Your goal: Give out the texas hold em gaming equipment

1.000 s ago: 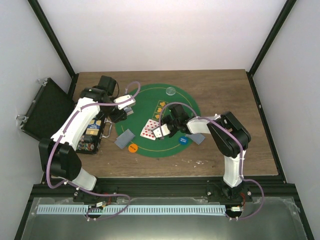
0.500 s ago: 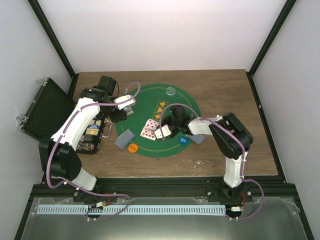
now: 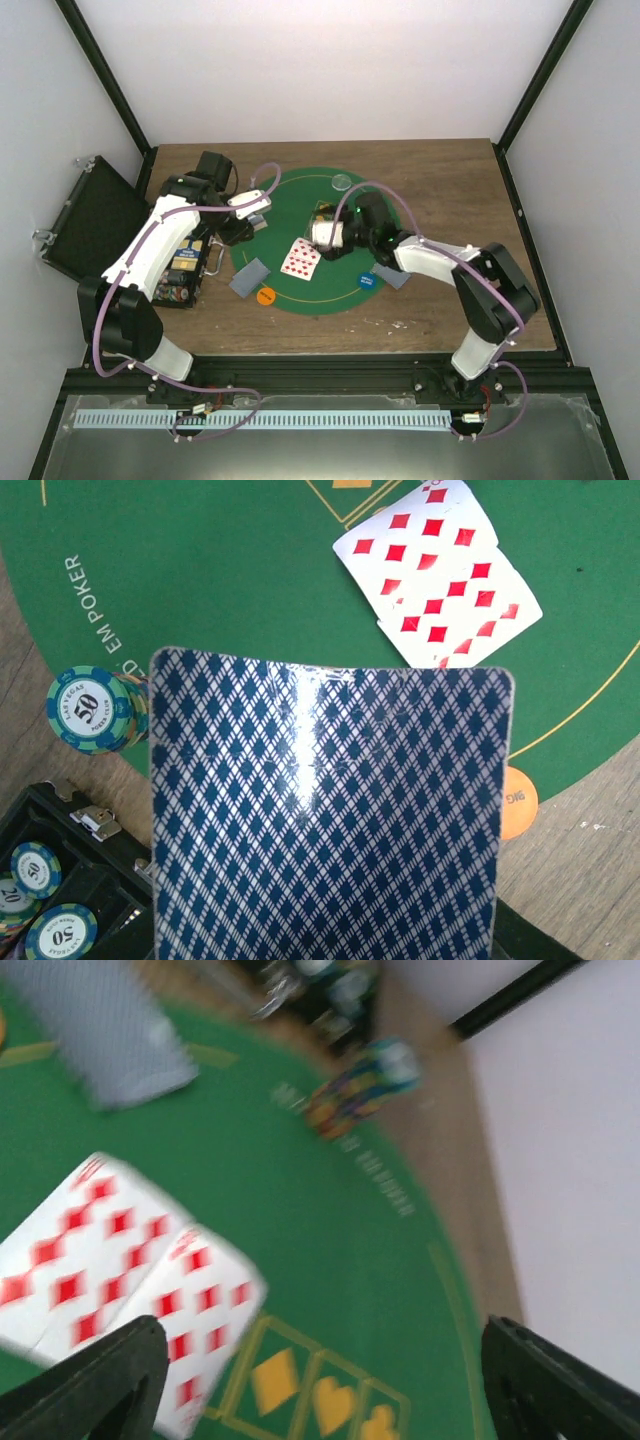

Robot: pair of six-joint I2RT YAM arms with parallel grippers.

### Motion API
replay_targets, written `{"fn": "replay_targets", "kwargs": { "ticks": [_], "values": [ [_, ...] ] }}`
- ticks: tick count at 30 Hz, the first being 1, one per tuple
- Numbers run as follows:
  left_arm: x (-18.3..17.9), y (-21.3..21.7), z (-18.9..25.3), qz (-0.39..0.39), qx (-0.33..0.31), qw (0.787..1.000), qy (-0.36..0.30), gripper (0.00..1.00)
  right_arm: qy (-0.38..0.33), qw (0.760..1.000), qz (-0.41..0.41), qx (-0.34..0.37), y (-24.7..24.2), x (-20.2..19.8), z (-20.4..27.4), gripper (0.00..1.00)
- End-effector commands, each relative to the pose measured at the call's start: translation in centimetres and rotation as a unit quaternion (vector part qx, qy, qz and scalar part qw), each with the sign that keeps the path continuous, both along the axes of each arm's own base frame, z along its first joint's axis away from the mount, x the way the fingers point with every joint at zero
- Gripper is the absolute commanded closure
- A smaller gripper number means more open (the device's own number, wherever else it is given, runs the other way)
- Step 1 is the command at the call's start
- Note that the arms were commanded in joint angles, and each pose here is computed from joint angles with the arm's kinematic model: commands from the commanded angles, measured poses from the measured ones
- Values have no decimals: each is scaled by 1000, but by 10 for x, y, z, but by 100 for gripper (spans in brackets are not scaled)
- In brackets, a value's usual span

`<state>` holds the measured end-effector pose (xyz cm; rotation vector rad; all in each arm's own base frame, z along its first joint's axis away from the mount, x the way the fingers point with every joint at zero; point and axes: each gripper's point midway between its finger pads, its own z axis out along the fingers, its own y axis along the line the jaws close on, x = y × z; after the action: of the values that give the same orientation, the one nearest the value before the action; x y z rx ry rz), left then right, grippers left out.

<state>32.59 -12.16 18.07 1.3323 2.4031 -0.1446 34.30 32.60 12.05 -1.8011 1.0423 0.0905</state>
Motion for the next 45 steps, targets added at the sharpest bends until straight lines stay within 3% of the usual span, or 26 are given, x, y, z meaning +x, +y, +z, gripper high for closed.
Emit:
{"fn": "replay_targets", "kwargs": {
  "ticks": [1,4,8,11,13,19,29,41,45],
  "values": [
    [-4,-6,11,-15,-20,1000,-5,55,194,937,-115,268,-7,33,127,10],
    [-3,-11,15,-20,-28,999,-8,55,368,870,-108,310,-10,38,152,8],
    [-8,-20,19,-38,-34,999,-7,55,542,781,-66,304,6,27,160,8],
    [-11,-28,18,-53,-29,998,-5,55,638,717,-27,278,20,19,157,8],
    [-12,-32,18,-59,-26,998,-6,55,661,700,-19,270,27,17,154,8],
    [-14,-42,19,-72,-26,997,-5,55,694,682,-5,228,55,9,138,9],
    [-17,-50,18,-84,-26,996,0,55,713,674,6,194,88,1,114,11],
    [-12,-52,20,-78,-32,996,-9,55,716,675,-3,179,103,0,99,10],
    [-10,-51,22,-74,-32,997,-14,56,712,679,-19,177,102,1,95,17]
  ]
}}
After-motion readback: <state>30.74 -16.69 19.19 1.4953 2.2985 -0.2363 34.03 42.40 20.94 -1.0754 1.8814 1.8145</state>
